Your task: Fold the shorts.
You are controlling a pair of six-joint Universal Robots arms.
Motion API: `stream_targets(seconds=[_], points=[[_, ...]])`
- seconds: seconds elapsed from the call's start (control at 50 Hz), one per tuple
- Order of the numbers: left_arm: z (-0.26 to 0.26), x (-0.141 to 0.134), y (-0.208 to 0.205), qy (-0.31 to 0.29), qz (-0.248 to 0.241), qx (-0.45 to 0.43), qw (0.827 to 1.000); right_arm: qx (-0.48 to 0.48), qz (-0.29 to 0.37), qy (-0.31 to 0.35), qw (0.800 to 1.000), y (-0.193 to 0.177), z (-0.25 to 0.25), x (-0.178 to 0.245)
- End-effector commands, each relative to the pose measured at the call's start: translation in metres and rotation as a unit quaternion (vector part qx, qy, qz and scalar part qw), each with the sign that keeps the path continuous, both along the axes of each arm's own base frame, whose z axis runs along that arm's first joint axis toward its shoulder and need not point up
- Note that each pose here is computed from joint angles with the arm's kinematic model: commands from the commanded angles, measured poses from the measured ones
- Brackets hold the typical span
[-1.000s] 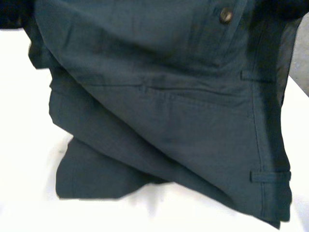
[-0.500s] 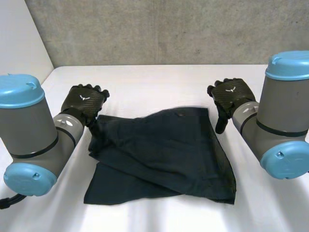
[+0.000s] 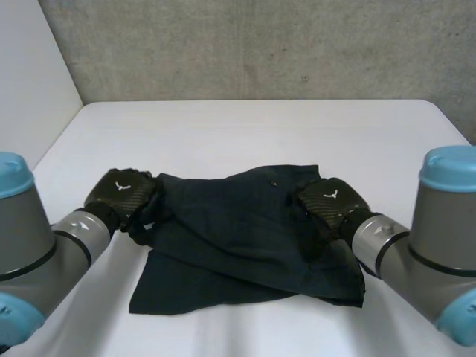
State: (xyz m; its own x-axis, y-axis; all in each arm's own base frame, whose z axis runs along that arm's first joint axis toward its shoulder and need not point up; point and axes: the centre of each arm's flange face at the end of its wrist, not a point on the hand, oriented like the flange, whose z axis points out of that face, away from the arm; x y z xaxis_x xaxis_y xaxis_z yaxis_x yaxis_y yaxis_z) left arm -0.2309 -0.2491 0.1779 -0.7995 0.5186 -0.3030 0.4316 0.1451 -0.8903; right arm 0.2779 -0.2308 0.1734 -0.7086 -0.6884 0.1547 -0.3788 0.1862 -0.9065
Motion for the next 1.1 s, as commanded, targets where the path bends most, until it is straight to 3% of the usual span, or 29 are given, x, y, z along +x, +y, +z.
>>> stream_targets(seconds=[0.02,0.6,0.8,0.9,1.0,1.1], points=[[-0.026,-0.005,-0.030,-0.007,0.005,0.013,1.000,0.001,-0.004,0.000,1.000,-0.017,-0.035,0.008],[-0.047,-0.027,-0.064,-0.005,-0.009,0.002,1.000,-0.012,-0.005,-0.004,1.000,-0.054,-0.055,0.027],[-0.013,-0.026,-0.060,0.006,-0.007,-0.035,0.999,-0.017,-0.010,0.000,1.000,-0.061,-0.057,0.028],[0.024,-0.030,-0.049,0.022,-0.018,-0.078,0.997,-0.054,-0.015,-0.017,0.998,-0.060,-0.020,0.026],[0.077,-0.032,-0.034,0.046,-0.029,-0.145,0.988,-0.131,-0.023,-0.049,0.990,-0.055,0.047,0.021],[0.152,-0.024,-0.010,0.077,-0.029,-0.232,0.969,-0.200,-0.022,-0.071,0.977,-0.040,0.117,0.012]])
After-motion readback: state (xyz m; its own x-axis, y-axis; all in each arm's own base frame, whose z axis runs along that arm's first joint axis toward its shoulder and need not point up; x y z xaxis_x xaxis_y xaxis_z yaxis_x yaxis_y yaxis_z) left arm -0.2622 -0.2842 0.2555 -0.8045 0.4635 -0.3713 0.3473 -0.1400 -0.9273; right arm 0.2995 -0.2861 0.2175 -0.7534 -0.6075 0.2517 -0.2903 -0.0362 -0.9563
